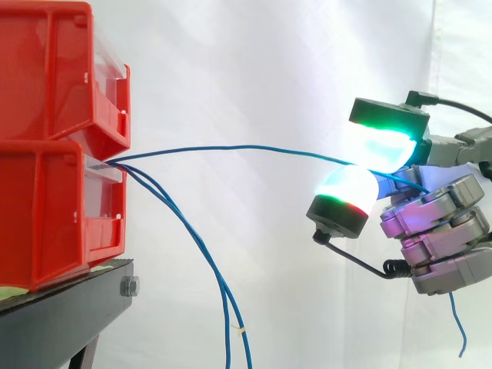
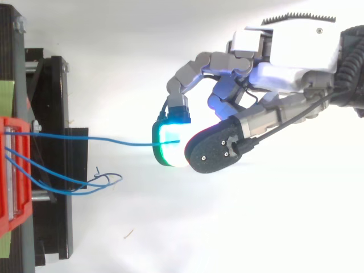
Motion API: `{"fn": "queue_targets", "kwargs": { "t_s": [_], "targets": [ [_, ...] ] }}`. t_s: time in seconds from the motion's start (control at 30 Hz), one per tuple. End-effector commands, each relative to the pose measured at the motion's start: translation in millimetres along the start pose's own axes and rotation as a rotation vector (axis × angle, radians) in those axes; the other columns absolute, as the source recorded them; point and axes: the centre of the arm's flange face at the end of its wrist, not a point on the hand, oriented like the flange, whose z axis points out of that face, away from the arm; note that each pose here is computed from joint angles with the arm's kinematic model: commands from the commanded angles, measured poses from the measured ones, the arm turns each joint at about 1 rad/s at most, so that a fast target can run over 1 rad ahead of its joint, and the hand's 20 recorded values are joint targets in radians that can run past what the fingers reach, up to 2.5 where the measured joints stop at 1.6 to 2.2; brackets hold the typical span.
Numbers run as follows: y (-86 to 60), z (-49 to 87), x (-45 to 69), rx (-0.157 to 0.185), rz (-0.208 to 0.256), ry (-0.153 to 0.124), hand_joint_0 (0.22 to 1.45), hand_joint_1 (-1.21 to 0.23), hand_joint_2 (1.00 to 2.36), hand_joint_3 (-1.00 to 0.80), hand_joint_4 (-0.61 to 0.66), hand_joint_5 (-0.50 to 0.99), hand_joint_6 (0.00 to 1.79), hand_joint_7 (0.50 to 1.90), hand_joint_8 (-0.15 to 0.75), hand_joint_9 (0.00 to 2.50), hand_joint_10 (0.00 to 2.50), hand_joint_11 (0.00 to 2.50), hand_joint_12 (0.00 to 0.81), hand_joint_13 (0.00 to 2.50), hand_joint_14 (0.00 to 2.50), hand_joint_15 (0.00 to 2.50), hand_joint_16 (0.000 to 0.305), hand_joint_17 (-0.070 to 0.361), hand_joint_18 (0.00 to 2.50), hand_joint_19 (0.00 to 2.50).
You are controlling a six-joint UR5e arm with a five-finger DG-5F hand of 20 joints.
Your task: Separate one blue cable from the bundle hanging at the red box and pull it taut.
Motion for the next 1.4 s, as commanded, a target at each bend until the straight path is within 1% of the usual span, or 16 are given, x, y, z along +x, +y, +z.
{"fn": "queue_targets", "kwargs": {
  "t_s": [0.0, 0.17, 1.37],
  "targets": [
    [-0.3, -0.1, 0.1, 0.0, 0.0, 0.001, 0.74, -0.76, 1.01, -0.34, -0.07, -0.21, 0.93, 0.94, 0.264, 1.02, 1.43, 1.18, 0.305, 1.09, 1.66, 1.37, 0.03, 0.067, 1.36, 1.66],
    [-0.5, -0.2, -0.1, 0.002, 0.0, -0.001, 0.74, -0.76, 1.01, -0.34, -0.06, -0.21, 0.93, 0.93, 0.267, 1.02, 1.42, 1.18, 0.309, 1.1, 1.65, 1.35, 0.031, 0.069, 1.36, 1.66],
    [0.4, 0.2, 0.0, -0.001, 0.0, -0.001, 0.74, -0.77, 1.01, -0.33, -0.06, -0.21, 0.93, 0.95, 0.271, 1.04, 1.33, 1.21, 0.315, 1.12, 1.56, 1.41, 0.03, 0.069, 1.35, 1.63]
  ]
}}
